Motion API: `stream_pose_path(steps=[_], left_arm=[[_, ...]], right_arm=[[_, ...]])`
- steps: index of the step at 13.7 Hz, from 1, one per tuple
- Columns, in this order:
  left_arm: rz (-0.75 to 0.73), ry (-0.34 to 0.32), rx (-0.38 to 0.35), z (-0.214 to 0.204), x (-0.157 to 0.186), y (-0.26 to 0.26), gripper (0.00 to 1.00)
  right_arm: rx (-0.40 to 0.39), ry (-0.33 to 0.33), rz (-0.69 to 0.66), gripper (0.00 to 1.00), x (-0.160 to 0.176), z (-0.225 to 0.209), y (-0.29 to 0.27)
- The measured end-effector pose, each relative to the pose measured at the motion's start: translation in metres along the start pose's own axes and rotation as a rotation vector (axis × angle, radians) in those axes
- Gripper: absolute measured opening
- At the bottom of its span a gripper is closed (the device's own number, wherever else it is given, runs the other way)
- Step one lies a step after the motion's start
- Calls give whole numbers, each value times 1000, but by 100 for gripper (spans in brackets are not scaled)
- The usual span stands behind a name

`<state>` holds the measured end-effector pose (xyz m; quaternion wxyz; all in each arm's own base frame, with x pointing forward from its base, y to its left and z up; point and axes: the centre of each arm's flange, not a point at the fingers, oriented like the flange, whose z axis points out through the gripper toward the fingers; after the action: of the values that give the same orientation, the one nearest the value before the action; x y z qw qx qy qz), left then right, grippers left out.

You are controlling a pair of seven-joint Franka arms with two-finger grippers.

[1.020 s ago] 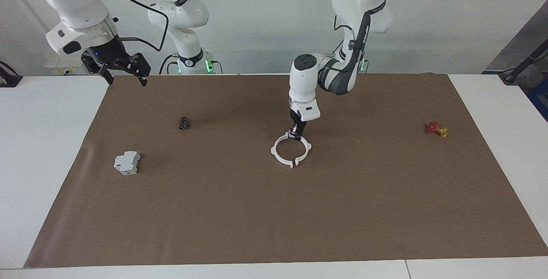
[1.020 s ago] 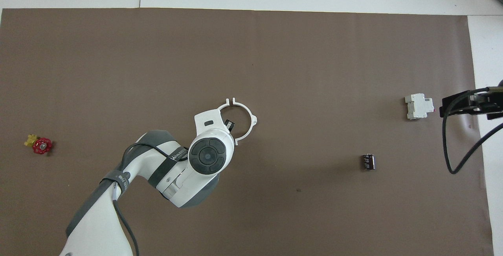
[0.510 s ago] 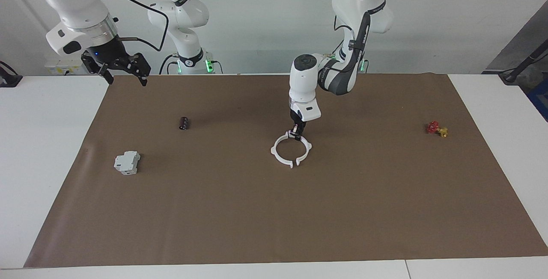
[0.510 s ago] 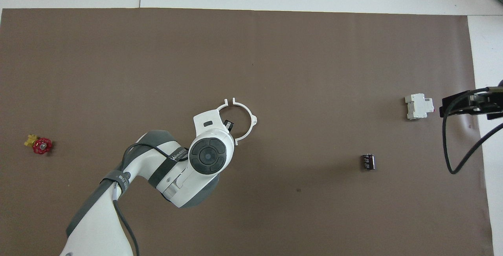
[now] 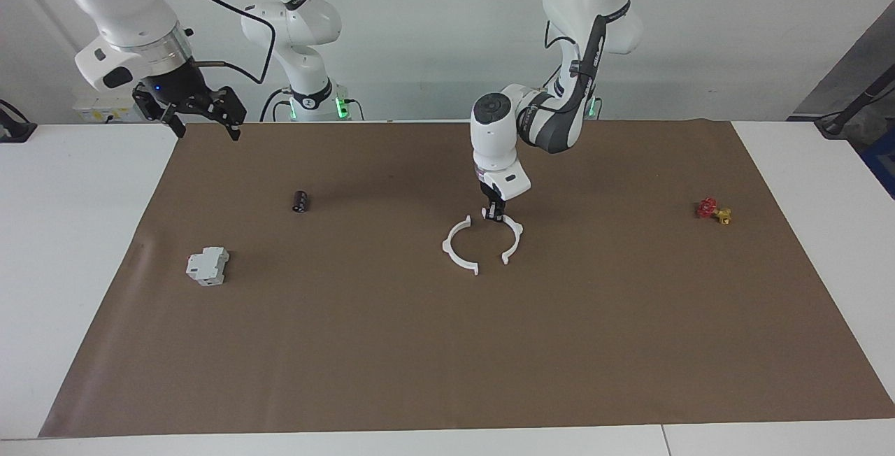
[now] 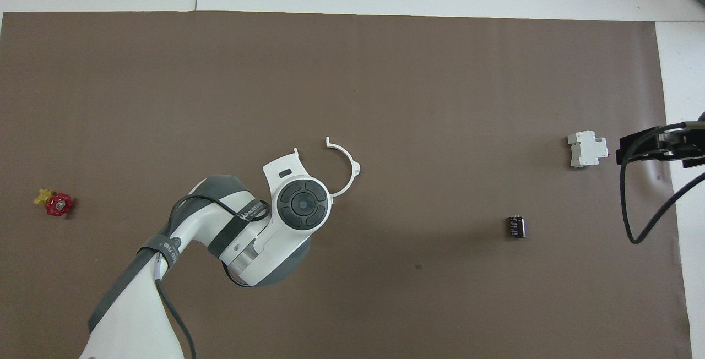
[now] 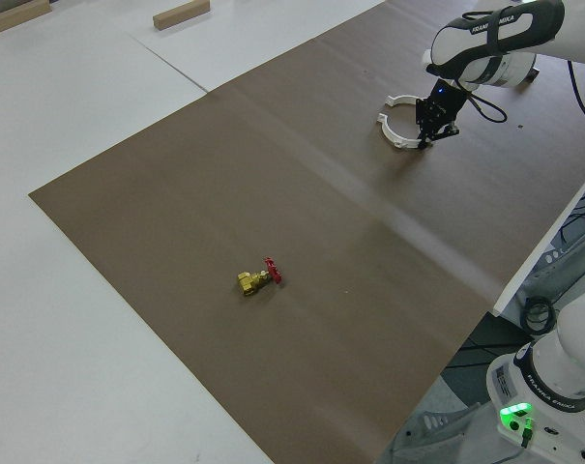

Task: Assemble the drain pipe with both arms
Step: 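Press the held half-ring onto the placed half-ring's ends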

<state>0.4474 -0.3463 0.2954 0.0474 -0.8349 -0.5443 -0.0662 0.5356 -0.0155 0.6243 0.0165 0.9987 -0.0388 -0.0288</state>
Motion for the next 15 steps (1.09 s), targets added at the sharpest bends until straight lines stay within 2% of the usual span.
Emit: stream_pose_path(steps=[7,15], left_arm=[[20,-18,-65,-11,-11,6,7],[45,-26,-80,-8,-31,18,7]], right_arm=[[0,0,0,100,0,0,0],[0,0,0,100,0,0,0]])
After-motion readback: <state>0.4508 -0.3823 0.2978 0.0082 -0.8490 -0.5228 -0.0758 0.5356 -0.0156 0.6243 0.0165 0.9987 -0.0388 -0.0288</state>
